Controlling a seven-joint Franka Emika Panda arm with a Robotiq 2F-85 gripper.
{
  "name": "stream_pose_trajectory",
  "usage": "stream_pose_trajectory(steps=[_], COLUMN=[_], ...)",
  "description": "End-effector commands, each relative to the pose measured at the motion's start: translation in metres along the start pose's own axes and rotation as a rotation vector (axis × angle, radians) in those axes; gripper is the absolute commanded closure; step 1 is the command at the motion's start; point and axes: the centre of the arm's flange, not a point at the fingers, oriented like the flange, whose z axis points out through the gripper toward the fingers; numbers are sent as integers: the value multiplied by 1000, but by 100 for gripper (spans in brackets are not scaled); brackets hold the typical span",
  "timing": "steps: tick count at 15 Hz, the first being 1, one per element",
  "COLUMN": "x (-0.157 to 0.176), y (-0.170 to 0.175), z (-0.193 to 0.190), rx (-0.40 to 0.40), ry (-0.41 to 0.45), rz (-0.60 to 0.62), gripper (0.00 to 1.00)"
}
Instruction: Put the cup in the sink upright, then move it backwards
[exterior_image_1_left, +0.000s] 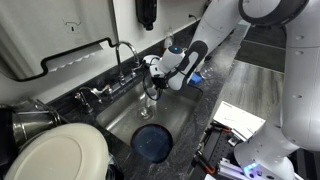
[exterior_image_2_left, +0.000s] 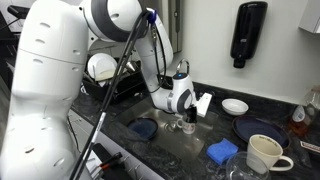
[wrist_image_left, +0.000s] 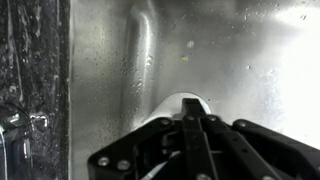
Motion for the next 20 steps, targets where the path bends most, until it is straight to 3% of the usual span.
stream_pose_trajectory(steps=[1, 7, 14, 17, 20], x=[11, 25, -7, -20, -29], y=[1, 4, 18, 18, 11], z=[7, 9, -18, -40, -68], rx=[18, 16, -28, 29, 143], ry=[17, 37, -38, -35, -28], rz=[-15, -27, 3, -6, -17], gripper=[100, 100, 100, 100, 100])
